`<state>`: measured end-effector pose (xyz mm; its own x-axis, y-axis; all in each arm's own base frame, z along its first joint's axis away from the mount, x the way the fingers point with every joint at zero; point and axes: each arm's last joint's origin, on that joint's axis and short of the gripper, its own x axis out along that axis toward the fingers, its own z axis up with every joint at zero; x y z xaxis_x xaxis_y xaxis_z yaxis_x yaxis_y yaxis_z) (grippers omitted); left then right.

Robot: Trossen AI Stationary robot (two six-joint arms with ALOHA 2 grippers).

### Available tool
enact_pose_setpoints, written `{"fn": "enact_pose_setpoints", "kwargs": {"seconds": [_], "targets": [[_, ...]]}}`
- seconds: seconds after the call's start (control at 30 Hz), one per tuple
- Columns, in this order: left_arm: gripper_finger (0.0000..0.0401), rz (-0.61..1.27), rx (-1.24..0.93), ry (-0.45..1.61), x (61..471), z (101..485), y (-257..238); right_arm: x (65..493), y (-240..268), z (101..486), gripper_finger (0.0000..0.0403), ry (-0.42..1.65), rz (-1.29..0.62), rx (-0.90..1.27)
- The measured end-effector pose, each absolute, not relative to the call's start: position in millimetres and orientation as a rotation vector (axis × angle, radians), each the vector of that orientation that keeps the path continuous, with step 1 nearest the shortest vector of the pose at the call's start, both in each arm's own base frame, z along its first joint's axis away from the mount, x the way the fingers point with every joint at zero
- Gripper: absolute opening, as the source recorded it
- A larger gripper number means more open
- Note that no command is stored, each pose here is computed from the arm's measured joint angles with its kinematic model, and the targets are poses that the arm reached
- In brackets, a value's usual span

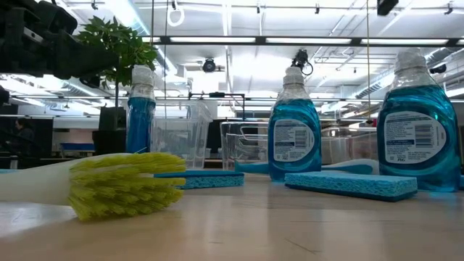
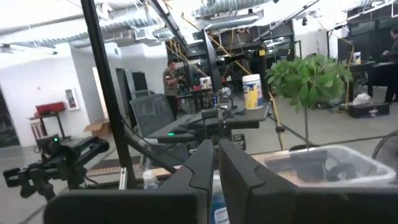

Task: Pick & Place Kitchen Sink Supplies
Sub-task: Put the blue detergent into the right transparent bin

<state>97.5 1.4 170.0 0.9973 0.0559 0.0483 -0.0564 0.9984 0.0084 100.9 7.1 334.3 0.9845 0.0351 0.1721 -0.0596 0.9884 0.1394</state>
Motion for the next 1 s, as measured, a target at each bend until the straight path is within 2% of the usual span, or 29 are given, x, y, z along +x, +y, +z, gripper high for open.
{"fn": "enact_pose_setpoints", "kwargs": {"seconds": [0.57,0.77,1.0], "targets": [[0.0044,0.056,0.01,-0.048,98,170,1,84,6,423,0.0032,-0.218,0.041,0.039],[0.0044,0.056,0.01,-0.048,98,170,1,80,4,436,0.0032,-0.211,-0.029,-0.025],[0.0044,0.056,0.01,-0.048,98,170,1,80,1,432,0.0032,-0.138,-0.081,-0.05]]}}
